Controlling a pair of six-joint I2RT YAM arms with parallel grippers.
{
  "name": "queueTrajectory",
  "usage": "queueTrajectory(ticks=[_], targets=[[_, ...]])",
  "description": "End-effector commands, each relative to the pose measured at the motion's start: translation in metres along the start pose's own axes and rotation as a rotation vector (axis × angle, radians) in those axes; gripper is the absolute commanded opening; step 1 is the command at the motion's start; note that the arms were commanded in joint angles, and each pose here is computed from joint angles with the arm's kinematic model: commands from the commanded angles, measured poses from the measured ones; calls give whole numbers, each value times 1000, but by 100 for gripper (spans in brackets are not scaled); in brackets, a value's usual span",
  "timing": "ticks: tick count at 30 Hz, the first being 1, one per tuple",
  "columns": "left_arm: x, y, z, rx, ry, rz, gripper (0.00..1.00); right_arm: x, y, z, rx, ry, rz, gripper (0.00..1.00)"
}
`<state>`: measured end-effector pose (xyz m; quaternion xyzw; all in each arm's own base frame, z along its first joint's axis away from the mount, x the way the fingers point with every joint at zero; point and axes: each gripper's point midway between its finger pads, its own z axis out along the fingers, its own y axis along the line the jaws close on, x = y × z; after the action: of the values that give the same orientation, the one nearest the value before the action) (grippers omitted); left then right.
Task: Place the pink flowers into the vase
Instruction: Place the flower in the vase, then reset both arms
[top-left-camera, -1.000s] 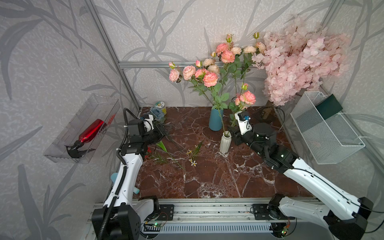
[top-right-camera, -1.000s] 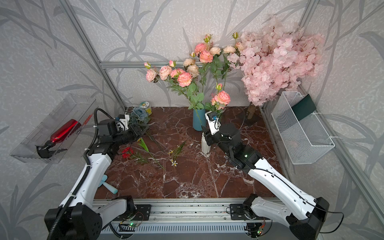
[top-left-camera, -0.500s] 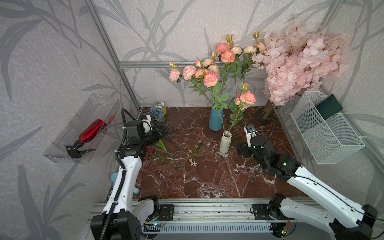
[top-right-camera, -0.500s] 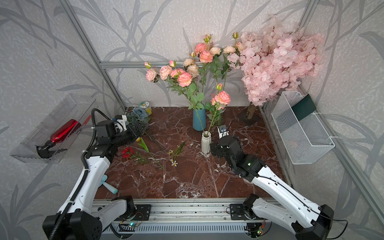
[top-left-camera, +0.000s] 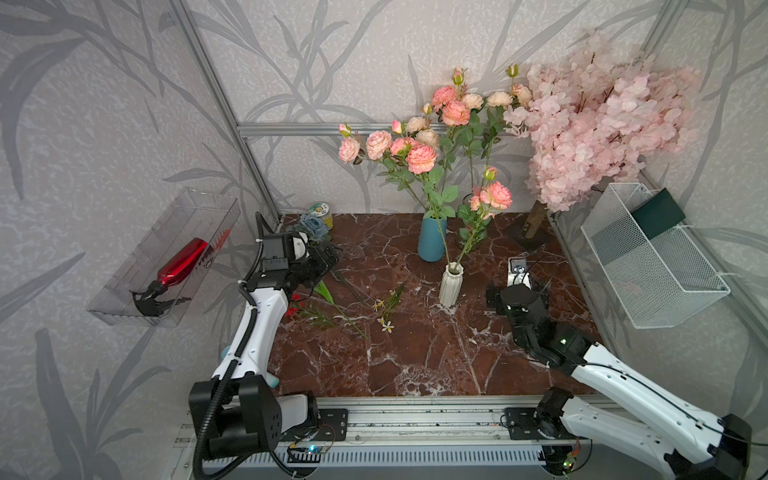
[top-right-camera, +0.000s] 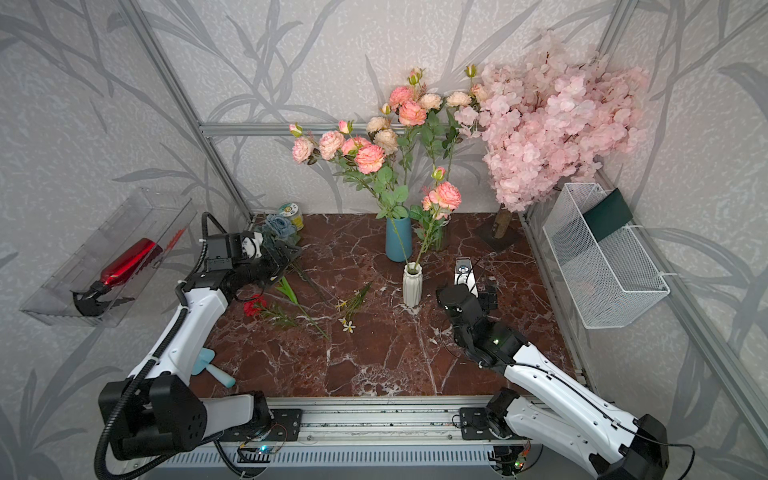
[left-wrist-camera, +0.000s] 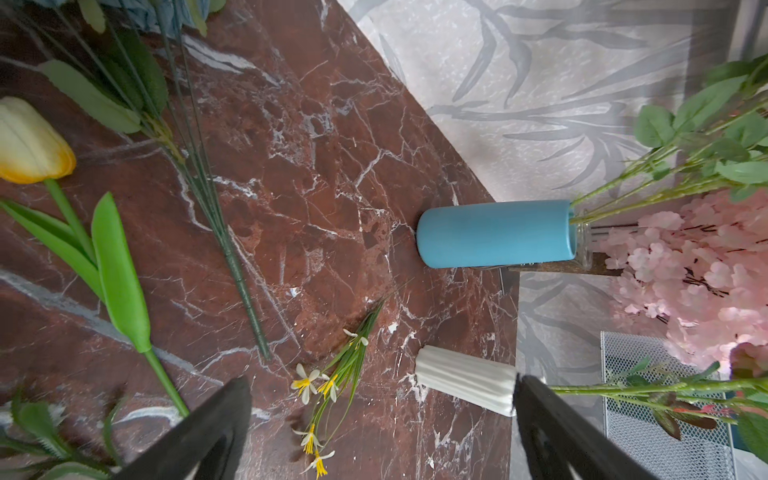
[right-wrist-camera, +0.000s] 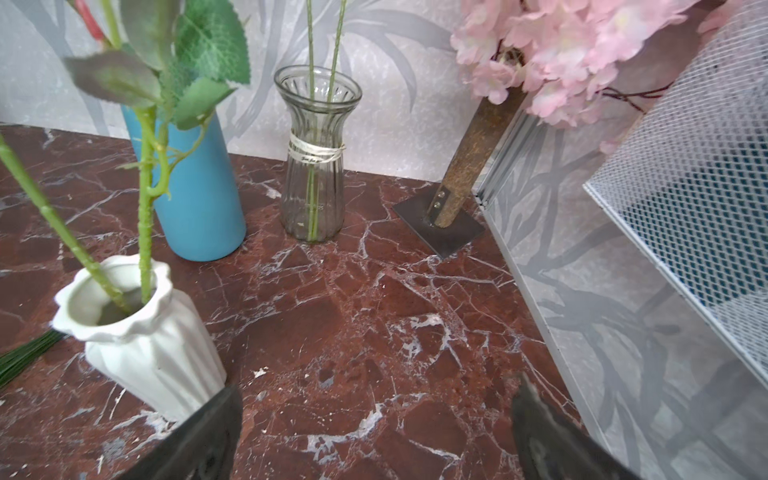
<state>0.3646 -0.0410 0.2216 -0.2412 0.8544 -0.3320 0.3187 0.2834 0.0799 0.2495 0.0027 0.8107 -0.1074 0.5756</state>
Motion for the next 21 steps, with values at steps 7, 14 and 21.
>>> queueTrajectory(ticks=[7,14,21], targets=[[-22,-28,2,224,-207,171,99,-11,-8,36,-48,-145,28,99],[-18,12,22,16,-163,353,99,-3,-37,65,-1,-137,56,99],[-19,54,17,-161,-262,475,99,28,-83,81,93,-110,139,99]])
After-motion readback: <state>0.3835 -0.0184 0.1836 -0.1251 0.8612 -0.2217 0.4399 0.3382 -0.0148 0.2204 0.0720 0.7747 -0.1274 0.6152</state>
